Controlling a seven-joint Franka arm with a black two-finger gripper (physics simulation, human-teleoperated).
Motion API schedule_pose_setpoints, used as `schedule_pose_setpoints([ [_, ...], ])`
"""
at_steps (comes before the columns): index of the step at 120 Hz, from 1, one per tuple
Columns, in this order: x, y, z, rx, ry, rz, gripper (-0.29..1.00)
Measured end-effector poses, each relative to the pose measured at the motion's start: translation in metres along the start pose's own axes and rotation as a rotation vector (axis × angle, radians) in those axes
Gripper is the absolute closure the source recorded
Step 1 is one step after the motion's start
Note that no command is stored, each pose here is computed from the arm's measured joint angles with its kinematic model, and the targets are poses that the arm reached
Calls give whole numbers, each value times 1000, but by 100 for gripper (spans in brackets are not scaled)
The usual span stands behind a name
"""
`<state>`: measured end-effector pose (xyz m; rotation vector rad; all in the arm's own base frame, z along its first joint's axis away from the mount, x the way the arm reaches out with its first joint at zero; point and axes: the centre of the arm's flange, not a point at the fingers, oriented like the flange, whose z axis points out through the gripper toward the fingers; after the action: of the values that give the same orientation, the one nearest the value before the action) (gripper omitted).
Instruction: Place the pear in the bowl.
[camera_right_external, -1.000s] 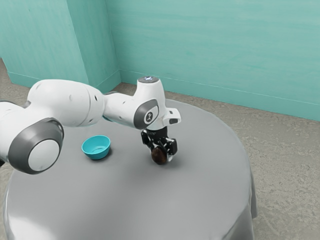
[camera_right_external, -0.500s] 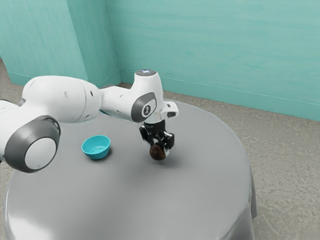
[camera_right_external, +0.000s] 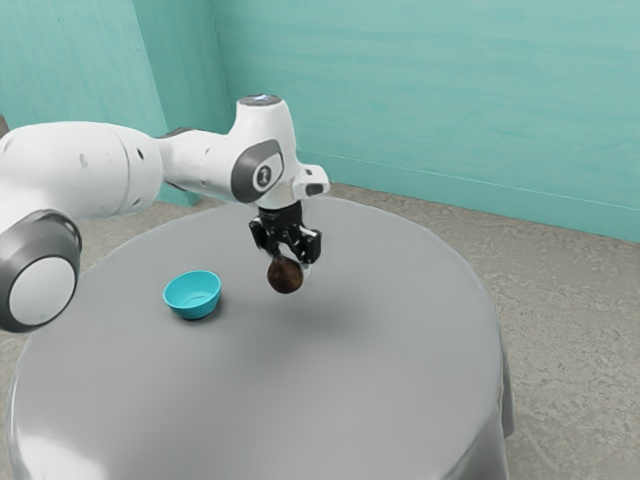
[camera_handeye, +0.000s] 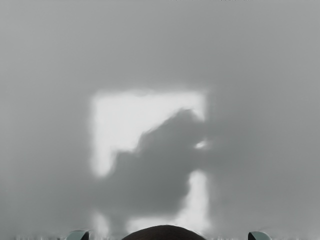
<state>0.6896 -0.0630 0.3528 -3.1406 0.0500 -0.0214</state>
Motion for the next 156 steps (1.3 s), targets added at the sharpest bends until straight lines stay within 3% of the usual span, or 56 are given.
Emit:
schedule_pose_setpoints([
  [53, -11, -145, -2, -10, -57, -169, 36],
  [83, -23, -199, 9, -13, -87, -213, 36],
  [127, -34, -209, 38, -20, -144, -191, 35],
  [156, -33, -209, 37, -25, -141, -175, 13],
])
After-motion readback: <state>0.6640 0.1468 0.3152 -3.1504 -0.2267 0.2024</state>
